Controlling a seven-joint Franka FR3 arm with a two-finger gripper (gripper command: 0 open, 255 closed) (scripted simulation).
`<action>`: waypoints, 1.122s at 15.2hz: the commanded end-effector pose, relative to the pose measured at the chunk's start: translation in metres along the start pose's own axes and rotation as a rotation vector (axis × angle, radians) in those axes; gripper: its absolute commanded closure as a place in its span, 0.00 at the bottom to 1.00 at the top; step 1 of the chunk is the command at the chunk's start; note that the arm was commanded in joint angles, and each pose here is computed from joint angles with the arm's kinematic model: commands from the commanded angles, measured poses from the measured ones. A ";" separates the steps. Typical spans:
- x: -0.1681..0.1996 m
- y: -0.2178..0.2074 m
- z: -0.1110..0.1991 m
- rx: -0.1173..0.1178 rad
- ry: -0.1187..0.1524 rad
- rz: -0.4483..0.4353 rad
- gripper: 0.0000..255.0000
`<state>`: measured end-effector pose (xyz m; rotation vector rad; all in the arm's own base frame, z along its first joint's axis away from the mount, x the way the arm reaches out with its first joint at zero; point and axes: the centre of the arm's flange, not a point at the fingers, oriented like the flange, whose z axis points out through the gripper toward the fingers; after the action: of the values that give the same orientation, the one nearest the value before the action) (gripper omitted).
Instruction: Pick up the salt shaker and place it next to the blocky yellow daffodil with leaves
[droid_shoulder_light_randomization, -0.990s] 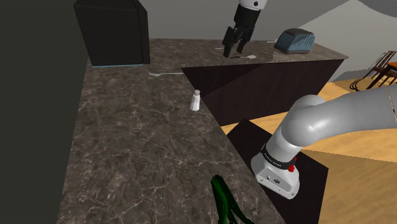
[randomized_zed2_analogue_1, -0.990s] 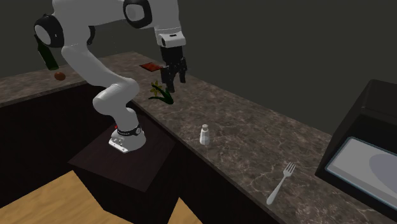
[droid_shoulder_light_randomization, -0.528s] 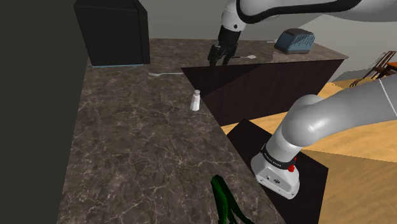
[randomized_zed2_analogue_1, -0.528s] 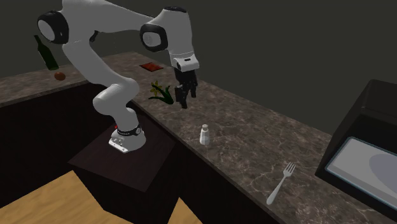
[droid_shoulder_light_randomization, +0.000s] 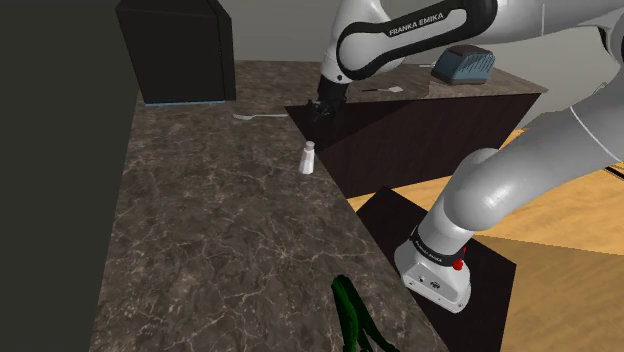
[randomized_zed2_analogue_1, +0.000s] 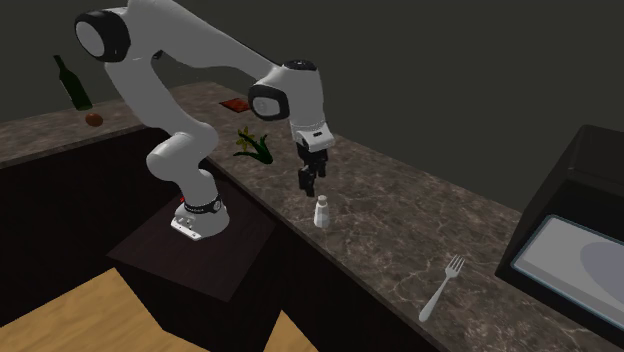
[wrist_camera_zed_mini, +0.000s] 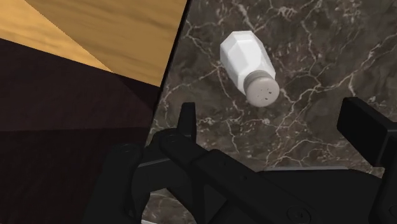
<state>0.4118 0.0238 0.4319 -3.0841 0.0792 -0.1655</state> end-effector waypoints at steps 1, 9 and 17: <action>0.012 -0.004 0.024 0.010 0.004 0.000 0.00; 0.016 -0.006 0.068 0.013 0.004 0.000 0.00; 0.016 -0.006 0.071 0.013 0.004 0.000 0.00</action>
<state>0.4354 0.0323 0.3629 -3.0709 0.0783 -0.1714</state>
